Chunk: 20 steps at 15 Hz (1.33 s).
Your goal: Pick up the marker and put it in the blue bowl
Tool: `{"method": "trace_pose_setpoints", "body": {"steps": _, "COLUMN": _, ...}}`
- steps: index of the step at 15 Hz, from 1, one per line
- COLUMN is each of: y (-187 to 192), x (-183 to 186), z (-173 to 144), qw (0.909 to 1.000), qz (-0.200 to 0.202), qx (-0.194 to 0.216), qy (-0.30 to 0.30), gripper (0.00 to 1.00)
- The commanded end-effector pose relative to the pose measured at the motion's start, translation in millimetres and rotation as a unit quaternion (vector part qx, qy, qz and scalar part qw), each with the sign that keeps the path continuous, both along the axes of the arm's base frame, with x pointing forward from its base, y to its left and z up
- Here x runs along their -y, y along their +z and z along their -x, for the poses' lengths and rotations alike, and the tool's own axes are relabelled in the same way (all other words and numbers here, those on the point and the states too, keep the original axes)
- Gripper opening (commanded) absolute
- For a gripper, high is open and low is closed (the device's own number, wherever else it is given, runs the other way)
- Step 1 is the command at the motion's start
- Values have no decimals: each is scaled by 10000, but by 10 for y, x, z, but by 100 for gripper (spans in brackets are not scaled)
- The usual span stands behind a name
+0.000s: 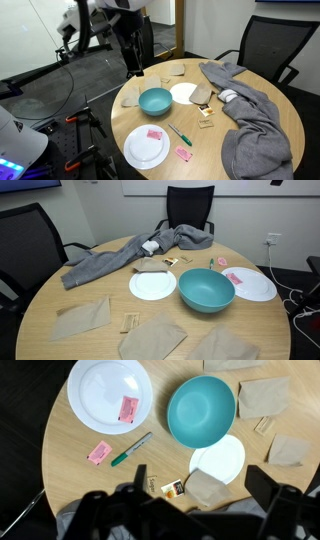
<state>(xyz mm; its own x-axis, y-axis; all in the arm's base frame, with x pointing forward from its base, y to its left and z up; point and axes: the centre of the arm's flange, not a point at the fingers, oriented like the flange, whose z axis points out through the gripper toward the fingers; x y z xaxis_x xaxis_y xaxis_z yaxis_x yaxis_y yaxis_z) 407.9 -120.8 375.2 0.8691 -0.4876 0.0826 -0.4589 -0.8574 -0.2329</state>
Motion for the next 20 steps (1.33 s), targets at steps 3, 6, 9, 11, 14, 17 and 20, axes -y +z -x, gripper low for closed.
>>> {"method": "trace_pose_setpoints", "body": {"steps": 3, "y": -333, "x": -28, "z": -596, "qw": 9911, "qz": 91, "qx": -162, "qy": -1317, "gripper": 100}}
{"method": "trace_pose_setpoints", "body": {"steps": 6, "y": -581, "x": -22, "z": -843, "qw": 9809, "qz": 88, "qx": -353, "qy": -1911, "gripper": 100}}
{"method": "trace_pose_setpoints", "body": {"steps": 9, "y": -841, "x": 2, "z": -1005, "qw": 9686, "qz": 40, "qx": -629, "qy": -2405, "gripper": 100}}
{"method": "trace_pose_setpoints", "body": {"steps": 11, "y": -996, "x": 54, "z": -1085, "qw": 9592, "qz": 40, "qx": -759, "qy": -2723, "gripper": 100}}
{"method": "trace_pose_setpoints", "body": {"steps": 14, "y": -1258, "x": 110, "z": -1117, "qw": 9443, "qz": 21, "qx": -864, "qy": -3176, "gripper": 100}}
{"method": "trace_pose_setpoints", "body": {"steps": 17, "y": -1532, "x": 185, "z": -1075, "qw": 9305, "qz": 112, "qx": -774, "qy": -3578, "gripper": 100}}
{"method": "trace_pose_setpoints", "body": {"steps": 20, "y": -1802, "x": 277, "z": -1034, "qw": 9173, "qz": 157, "qx": -700, "qy": -3917, "gripper": 100}}
